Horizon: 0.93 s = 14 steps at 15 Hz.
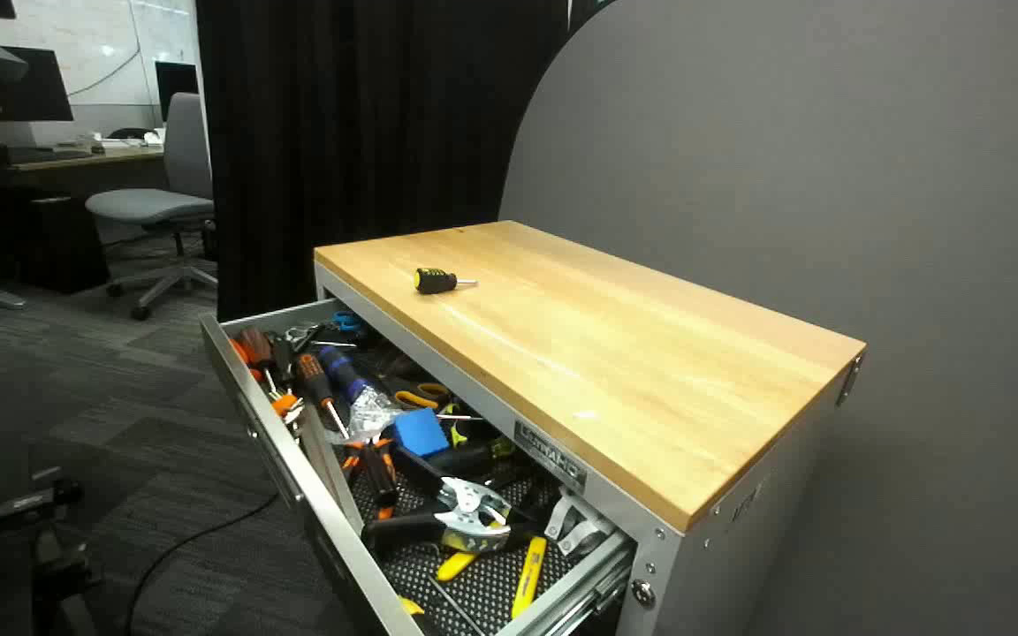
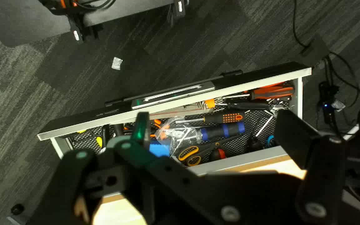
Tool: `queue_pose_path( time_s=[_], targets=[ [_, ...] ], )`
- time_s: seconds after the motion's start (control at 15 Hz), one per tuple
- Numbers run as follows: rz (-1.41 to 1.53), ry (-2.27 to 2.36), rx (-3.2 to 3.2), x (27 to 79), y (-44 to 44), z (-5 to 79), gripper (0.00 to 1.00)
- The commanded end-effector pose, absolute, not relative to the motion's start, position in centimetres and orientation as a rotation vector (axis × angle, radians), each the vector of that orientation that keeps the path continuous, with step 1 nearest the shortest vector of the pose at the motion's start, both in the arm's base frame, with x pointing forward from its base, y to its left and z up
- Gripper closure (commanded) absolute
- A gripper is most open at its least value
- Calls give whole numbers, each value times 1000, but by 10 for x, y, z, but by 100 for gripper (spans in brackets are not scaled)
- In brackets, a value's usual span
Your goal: Put the screwdriver in the open drawer then close the open drawer
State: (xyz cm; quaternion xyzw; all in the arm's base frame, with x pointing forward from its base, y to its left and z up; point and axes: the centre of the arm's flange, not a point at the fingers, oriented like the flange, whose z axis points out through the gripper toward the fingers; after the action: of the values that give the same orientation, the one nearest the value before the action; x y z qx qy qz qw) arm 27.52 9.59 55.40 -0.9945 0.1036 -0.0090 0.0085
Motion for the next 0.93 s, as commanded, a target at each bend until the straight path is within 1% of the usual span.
queue_pose_path(
  time_s=[0.0, 0.8, 0.87],
  targets=[
    [-35, 323, -3106, 275, 96, 556, 0],
    [-58, 320, -3103, 275, 97, 563, 0],
    [-18, 343, -3104, 288, 101, 554, 0]
  ],
)
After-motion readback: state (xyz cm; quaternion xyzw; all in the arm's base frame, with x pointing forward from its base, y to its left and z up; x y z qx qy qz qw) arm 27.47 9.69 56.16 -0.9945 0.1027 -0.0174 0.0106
